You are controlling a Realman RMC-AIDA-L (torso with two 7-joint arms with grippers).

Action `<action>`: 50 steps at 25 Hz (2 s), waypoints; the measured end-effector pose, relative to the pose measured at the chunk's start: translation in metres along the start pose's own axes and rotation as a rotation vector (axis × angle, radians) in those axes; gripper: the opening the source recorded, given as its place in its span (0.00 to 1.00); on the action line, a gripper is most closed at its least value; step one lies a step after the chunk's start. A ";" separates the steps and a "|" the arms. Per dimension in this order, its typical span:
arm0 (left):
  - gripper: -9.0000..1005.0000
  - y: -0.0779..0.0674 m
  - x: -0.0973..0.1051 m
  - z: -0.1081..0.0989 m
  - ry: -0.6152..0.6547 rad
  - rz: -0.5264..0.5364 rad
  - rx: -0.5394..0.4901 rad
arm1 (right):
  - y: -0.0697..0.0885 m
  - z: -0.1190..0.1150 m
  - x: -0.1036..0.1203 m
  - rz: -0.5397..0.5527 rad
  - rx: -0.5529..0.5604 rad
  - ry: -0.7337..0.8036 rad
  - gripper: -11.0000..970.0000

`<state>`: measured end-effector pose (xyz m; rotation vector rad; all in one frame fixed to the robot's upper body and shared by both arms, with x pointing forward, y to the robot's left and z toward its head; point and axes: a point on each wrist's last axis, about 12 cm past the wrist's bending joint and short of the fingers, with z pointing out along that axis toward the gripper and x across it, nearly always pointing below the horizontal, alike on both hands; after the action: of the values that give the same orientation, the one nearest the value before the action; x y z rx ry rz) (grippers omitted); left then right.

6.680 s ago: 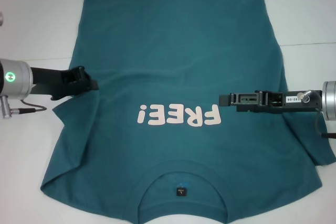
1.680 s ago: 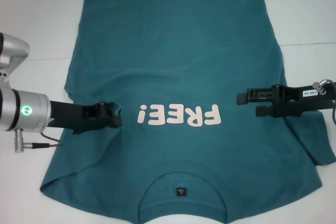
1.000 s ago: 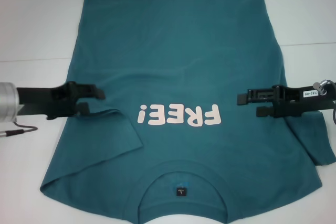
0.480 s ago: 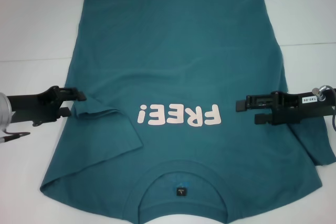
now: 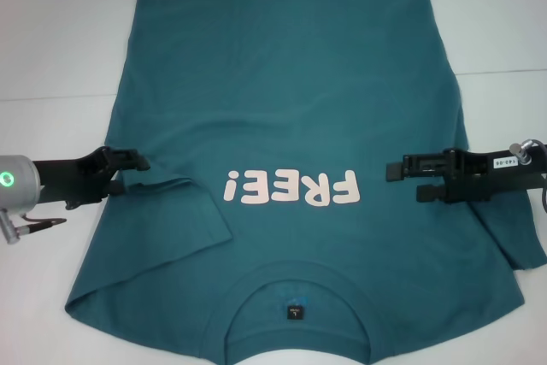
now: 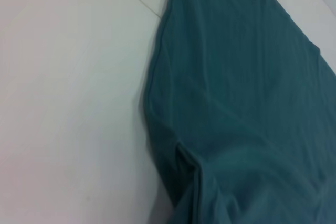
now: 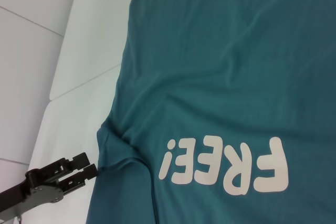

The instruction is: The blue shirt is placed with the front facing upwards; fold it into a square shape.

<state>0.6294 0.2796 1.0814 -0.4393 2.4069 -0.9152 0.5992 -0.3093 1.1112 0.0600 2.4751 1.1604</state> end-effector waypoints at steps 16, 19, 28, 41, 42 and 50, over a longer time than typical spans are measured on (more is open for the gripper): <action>0.61 -0.013 0.000 0.016 -0.011 0.050 -0.025 | -0.001 -0.001 0.000 0.003 0.001 -0.002 0.93; 0.61 -0.013 -0.003 0.013 -0.018 0.053 -0.023 | -0.001 -0.001 0.000 0.004 0.001 -0.002 0.93; 0.60 -0.009 -0.004 0.009 -0.019 0.048 -0.039 | -0.001 -0.001 0.001 0.006 0.000 -0.002 0.93; 0.59 -0.004 -0.001 0.010 -0.010 0.054 -0.068 | -0.002 -0.001 0.001 0.008 0.001 -0.002 0.93; 0.59 -0.004 -0.001 0.011 -0.010 0.054 -0.068 | -0.002 -0.001 0.002 0.008 0.001 -0.001 0.93; 0.59 -0.012 0.000 0.017 0.001 0.070 -0.057 | -0.001 -0.001 0.001 0.008 -0.003 -0.002 0.93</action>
<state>0.6403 0.2621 1.0794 -0.3735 2.4382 -0.8180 0.5978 -0.3107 1.1102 0.0707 2.4741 1.1667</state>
